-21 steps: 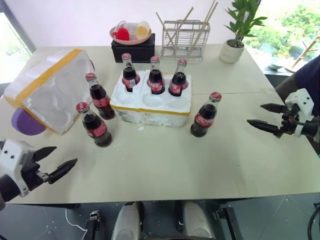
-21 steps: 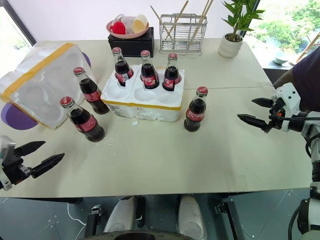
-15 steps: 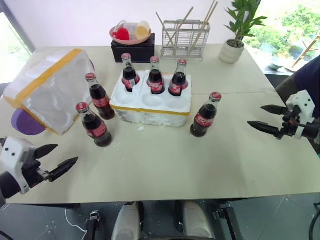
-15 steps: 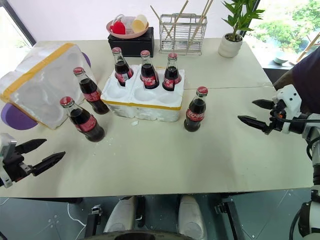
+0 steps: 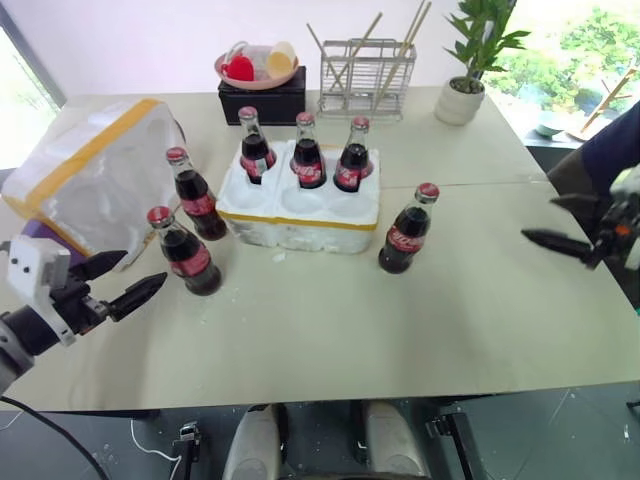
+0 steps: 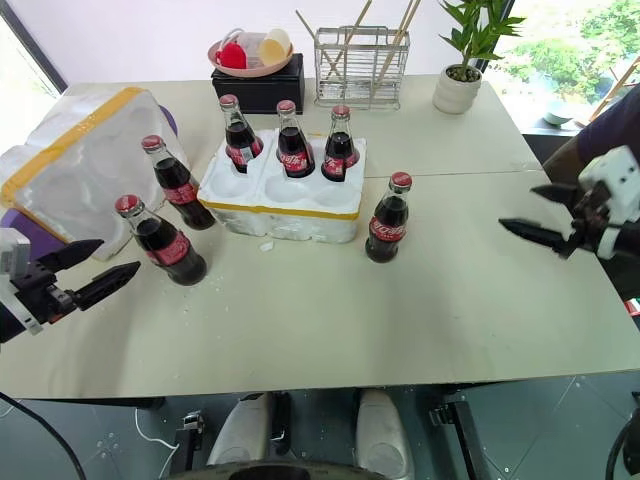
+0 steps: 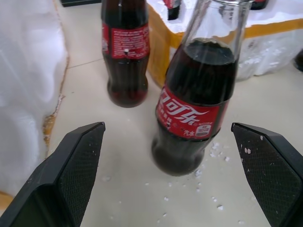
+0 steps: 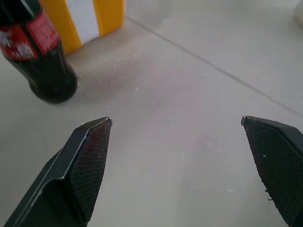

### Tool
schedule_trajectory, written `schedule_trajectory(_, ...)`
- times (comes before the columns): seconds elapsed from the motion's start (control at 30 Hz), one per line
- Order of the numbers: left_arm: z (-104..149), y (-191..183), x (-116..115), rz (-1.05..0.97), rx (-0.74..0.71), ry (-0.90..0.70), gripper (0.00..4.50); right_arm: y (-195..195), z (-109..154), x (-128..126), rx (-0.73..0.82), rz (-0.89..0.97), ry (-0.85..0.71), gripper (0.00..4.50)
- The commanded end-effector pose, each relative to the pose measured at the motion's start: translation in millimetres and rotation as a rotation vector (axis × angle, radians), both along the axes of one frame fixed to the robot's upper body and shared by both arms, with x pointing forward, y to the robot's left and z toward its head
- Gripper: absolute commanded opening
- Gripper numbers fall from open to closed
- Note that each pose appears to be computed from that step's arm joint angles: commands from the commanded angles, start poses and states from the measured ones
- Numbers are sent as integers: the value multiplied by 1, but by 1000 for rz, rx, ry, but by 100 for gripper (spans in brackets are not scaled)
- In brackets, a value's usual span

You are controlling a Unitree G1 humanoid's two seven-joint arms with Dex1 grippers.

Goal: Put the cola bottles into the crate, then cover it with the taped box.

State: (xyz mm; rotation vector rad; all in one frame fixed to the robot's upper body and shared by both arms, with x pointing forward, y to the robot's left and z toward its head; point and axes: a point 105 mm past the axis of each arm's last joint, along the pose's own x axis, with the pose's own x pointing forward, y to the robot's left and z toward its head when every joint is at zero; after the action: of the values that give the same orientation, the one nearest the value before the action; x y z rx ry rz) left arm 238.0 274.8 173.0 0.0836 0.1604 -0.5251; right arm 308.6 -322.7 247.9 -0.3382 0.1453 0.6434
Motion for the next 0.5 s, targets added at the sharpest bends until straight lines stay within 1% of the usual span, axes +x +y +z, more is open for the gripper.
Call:
schedule_trajectory(0.03,10,-6,4,-56,26,-29,447,33,59,-19,23,161,-109,450)
schedule_trajectory(0.2,6,-12,15,-94,57,-27,447,93,93,-53,52,451,-92,450)
schedule_trajectory(0.27,3,-11,22,-83,89,-38,447,111,101,-67,71,551,-82,450)
schedule_trajectory(0.33,1,-11,29,-81,91,-44,447,127,108,-79,97,639,-75,450)
schedule_trajectory(0.5,-3,-26,43,-134,79,-54,447,152,117,-98,120,761,-75,450)
